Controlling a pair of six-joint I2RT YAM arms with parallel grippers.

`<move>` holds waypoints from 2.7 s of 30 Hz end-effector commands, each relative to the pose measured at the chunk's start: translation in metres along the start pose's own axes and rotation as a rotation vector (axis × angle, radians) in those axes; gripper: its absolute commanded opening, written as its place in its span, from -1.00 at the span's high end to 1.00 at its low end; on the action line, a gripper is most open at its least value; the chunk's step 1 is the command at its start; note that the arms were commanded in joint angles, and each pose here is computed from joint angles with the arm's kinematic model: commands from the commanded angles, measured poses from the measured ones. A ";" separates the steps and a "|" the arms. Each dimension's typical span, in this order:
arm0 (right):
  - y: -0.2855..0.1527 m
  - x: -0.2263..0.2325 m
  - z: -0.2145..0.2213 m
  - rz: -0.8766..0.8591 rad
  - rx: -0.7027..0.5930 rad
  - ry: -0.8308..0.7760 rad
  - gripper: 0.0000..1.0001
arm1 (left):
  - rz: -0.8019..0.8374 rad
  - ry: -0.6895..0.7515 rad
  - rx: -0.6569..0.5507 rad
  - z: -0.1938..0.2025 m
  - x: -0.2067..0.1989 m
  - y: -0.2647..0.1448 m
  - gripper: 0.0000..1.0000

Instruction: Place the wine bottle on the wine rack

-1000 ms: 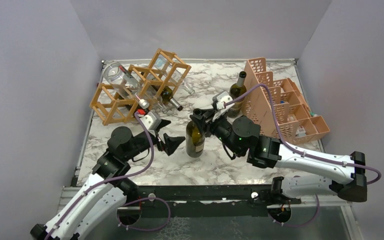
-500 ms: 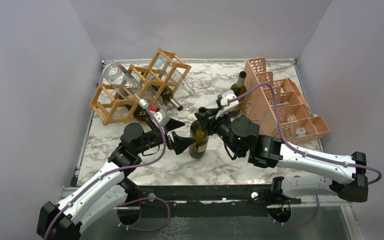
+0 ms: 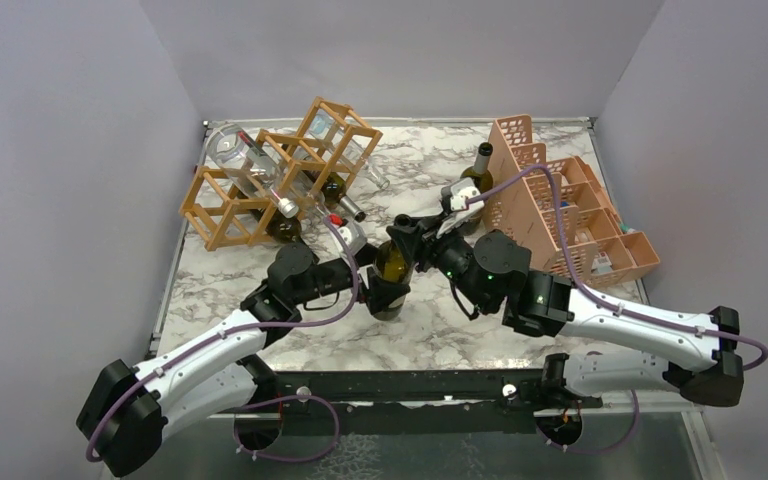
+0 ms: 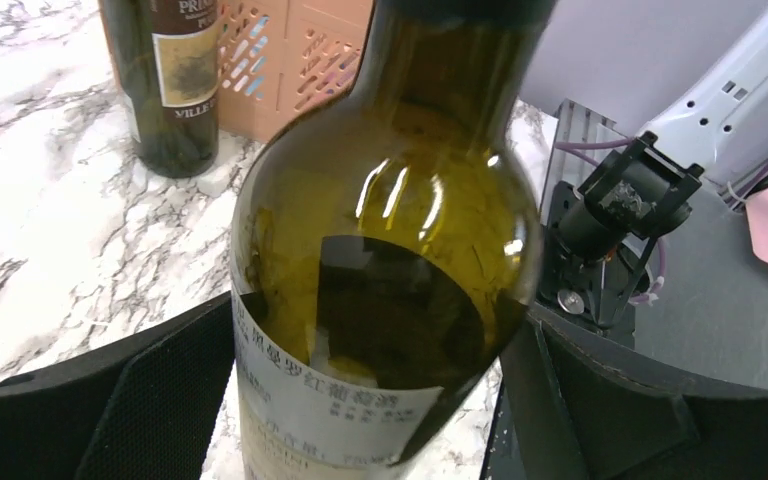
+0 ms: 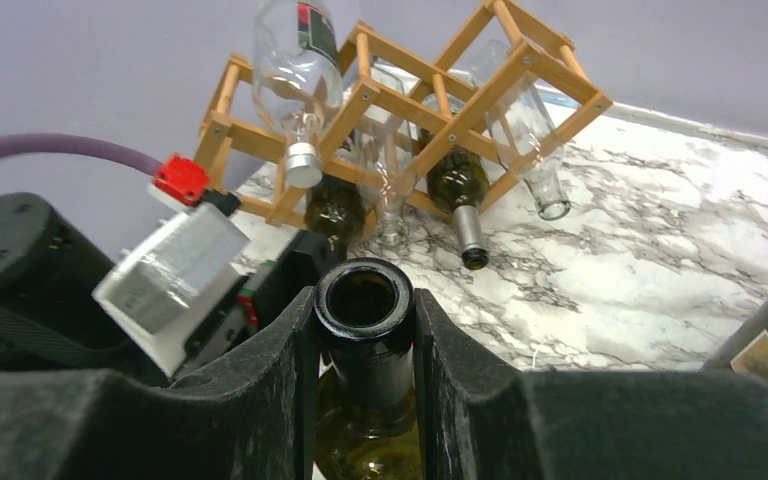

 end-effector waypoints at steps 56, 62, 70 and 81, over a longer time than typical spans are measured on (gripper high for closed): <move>-0.112 -0.039 -0.028 -0.045 0.253 0.075 -0.56 | -0.039 2.106 -0.240 -0.203 -0.011 0.069 1.00; -0.107 -0.047 -0.011 0.050 0.298 0.116 -0.55 | -0.017 2.210 -0.178 -0.207 -0.010 0.074 1.00; -0.094 -0.045 0.016 0.121 0.388 0.115 -0.32 | 0.030 2.300 -0.142 -0.198 -0.013 0.083 1.00; -0.080 -0.048 0.058 0.236 0.484 0.103 -0.04 | 0.072 2.322 -0.107 -0.183 -0.012 0.093 1.00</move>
Point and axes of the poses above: each gripper's point midway between its finger pads, its own y axis out along the fingers, its own x axis along the line the jaws close on, z = x × y, the point moved 2 cm from there along -y, back along the fingers, and after that the axes turned 2 degrees about y, right-handed, at the moved point
